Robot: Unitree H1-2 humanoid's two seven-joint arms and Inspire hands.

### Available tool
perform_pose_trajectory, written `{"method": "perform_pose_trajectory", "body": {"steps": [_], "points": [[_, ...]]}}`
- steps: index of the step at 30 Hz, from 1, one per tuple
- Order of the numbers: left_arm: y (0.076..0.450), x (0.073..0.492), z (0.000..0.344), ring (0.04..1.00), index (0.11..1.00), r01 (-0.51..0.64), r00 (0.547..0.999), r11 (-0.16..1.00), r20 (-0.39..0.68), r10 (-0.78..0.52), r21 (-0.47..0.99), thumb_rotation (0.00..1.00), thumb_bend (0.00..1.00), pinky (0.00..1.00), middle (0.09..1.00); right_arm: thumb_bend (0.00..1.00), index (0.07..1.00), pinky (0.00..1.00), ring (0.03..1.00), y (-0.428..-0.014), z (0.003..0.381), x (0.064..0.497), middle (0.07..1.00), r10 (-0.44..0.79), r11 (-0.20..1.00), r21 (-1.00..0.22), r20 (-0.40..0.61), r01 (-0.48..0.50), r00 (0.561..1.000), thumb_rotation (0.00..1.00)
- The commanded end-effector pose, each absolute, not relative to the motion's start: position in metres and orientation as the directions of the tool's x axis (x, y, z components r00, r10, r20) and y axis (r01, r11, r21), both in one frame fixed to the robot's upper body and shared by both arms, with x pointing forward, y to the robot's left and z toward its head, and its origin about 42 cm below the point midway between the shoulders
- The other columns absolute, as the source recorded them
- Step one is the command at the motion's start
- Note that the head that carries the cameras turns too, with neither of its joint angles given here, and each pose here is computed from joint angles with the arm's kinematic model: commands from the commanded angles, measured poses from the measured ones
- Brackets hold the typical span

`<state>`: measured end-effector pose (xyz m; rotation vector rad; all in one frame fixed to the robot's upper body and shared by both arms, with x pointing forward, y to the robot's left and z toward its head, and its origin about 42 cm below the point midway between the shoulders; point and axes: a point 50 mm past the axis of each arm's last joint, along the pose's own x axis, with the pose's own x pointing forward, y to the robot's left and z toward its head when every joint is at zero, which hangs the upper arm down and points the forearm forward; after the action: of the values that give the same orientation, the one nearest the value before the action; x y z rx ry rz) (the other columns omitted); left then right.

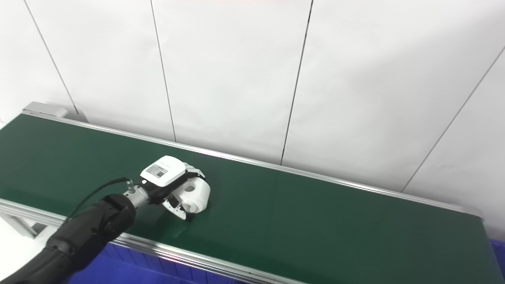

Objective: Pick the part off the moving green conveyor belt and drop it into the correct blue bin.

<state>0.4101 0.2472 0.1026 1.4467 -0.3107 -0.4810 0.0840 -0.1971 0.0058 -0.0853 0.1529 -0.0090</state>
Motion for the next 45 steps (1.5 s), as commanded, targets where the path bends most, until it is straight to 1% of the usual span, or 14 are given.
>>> {"method": "perform_pose_trajectory", "body": {"steps": [1,2,3,4,6,11,17,23,25,30,34,38,42,45], "points": [[0.248,0.421,0.122,0.611,0.583,0.023,0.879,0.066,0.011,-0.476,0.998,0.15,0.80,0.59,0.614,0.80,1.000,0.95,0.944,-0.192,0.020,0.092,0.993,-0.003,0.998,-0.061,-0.058,-0.001,0.998,1.00],[0.248,0.421,0.123,0.571,0.533,0.006,0.878,0.078,0.032,-0.478,0.997,0.10,0.67,0.54,0.584,0.79,1.000,0.95,0.942,-0.192,0.020,0.092,0.992,-0.003,0.998,-0.063,-0.058,-0.001,0.998,1.00],[0.248,0.422,0.123,0.564,0.524,-0.007,0.877,0.084,0.047,-0.479,0.996,0.09,0.64,0.54,0.579,0.79,1.000,0.95,0.941,-0.192,0.020,0.092,0.992,-0.002,0.998,-0.064,-0.057,-0.001,0.998,1.00],[0.248,0.422,0.124,0.538,0.502,-0.023,0.875,0.088,0.062,-0.480,0.996,0.07,0.57,0.51,0.560,0.79,1.000,0.95,0.940,-0.191,0.020,0.092,0.991,-0.002,0.998,-0.064,-0.056,-0.002,0.998,1.00],[0.247,0.422,0.125,0.497,0.482,-0.048,0.870,0.084,0.083,-0.485,0.995,0.02,0.53,0.47,0.521,0.79,1.000,0.95,0.941,-0.191,0.020,0.092,0.992,-0.001,0.998,-0.062,-0.056,-0.003,0.998,1.00],[0.245,0.420,0.130,0.465,0.469,-0.058,0.859,0.144,0.122,-0.497,0.988,0.00,0.52,0.46,0.509,0.80,1.000,0.96,0.944,-0.190,0.021,0.092,0.993,-0.001,0.999,-0.053,-0.055,-0.001,0.998,1.00],[0.240,0.418,0.134,0.473,0.463,-0.006,0.856,0.290,0.155,-0.494,0.957,0.00,0.52,0.47,0.511,0.80,1.000,0.94,0.941,-0.191,0.021,0.092,0.989,0.001,0.998,-0.066,-0.055,-0.004,0.999,1.00],[0.239,0.412,0.160,0.471,0.468,-0.006,0.824,0.287,0.167,-0.541,0.958,0.00,0.52,0.46,0.505,0.80,1.000,0.93,0.938,-0.192,0.025,0.091,0.987,0.001,0.997,-0.071,-0.041,-0.003,0.999,1.00],[0.241,0.406,0.172,0.482,0.463,-0.004,0.818,0.282,0.166,-0.551,0.959,0.00,0.52,0.47,0.510,0.79,1.000,0.94,0.940,-0.192,0.028,0.091,0.990,0.001,0.998,-0.066,-0.031,-0.003,1.000,1.00],[0.253,0.378,0.200,0.494,0.467,-0.009,0.796,0.280,0.177,-0.579,0.960,0.00,0.52,0.50,0.508,0.79,1.000,0.95,0.951,-0.191,0.040,0.089,0.994,0.006,0.999,-0.043,0.000,-0.006,1.000,1.00],[0.266,0.338,0.216,0.507,0.460,0.005,0.791,0.301,0.181,-0.584,0.954,0.00,0.52,0.50,0.513,0.78,1.000,0.94,0.947,-0.191,0.055,0.087,0.988,0.008,0.999,-0.035,0.036,-0.007,0.999,1.00],[0.270,0.299,0.219,0.503,0.460,0.055,0.799,0.324,0.153,-0.582,0.944,0.00,0.52,0.50,0.512,0.77,1.000,0.90,0.935,-0.198,0.072,0.087,0.974,0.011,0.999,-0.034,0.047,-0.009,0.999,1.00],[0.270,0.266,0.217,0.523,0.457,0.121,0.809,0.342,0.107,-0.578,0.932,0.00,0.52,0.50,0.515,0.79,0.996,0.88,0.920,-0.204,0.081,0.089,0.958,0.004,0.999,-0.032,0.038,-0.003,0.999,0.99],[0.271,0.248,0.216,0.505,0.456,0.152,0.818,0.349,0.081,-0.570,0.925,0.00,0.52,0.49,0.514,0.78,0.988,0.86,0.913,-0.208,0.083,0.090,0.951,0.009,0.999,-0.039,0.032,-0.008,0.999,0.98]]}}
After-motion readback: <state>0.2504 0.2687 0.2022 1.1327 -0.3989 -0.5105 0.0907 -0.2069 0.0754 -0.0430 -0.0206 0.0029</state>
